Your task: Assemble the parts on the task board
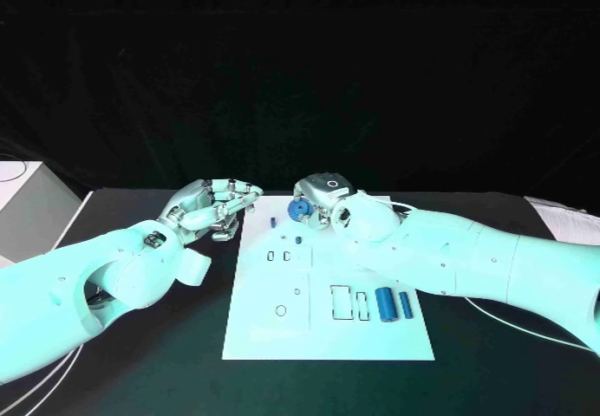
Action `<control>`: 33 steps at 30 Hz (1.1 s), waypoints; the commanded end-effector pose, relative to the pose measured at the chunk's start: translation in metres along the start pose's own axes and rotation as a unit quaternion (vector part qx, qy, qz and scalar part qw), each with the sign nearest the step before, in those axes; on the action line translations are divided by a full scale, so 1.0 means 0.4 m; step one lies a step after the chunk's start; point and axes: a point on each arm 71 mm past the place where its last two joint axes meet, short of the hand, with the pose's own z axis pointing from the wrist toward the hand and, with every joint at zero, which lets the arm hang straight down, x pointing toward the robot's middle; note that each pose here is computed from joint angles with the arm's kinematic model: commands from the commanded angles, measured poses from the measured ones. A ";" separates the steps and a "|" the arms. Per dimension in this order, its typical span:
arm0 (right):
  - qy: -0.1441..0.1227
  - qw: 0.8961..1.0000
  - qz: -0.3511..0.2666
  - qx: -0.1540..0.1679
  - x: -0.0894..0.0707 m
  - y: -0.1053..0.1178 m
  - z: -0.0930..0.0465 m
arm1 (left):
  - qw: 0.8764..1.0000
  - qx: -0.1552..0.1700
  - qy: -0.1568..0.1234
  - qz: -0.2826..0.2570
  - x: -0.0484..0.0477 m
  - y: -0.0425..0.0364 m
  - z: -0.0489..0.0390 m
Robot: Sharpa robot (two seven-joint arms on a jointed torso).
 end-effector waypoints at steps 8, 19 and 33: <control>0.002 1.000 -0.021 0.002 0.010 -0.002 0.003 | 1.000 0.001 0.011 -0.003 0.007 -0.002 0.000; 0.012 1.000 -0.023 0.005 0.032 -0.003 0.004 | 1.000 0.001 0.013 -0.004 0.009 0.000 0.004; 0.019 0.999 -0.025 0.009 0.048 -0.007 0.004 | 1.000 0.001 0.010 -0.004 0.007 0.002 0.007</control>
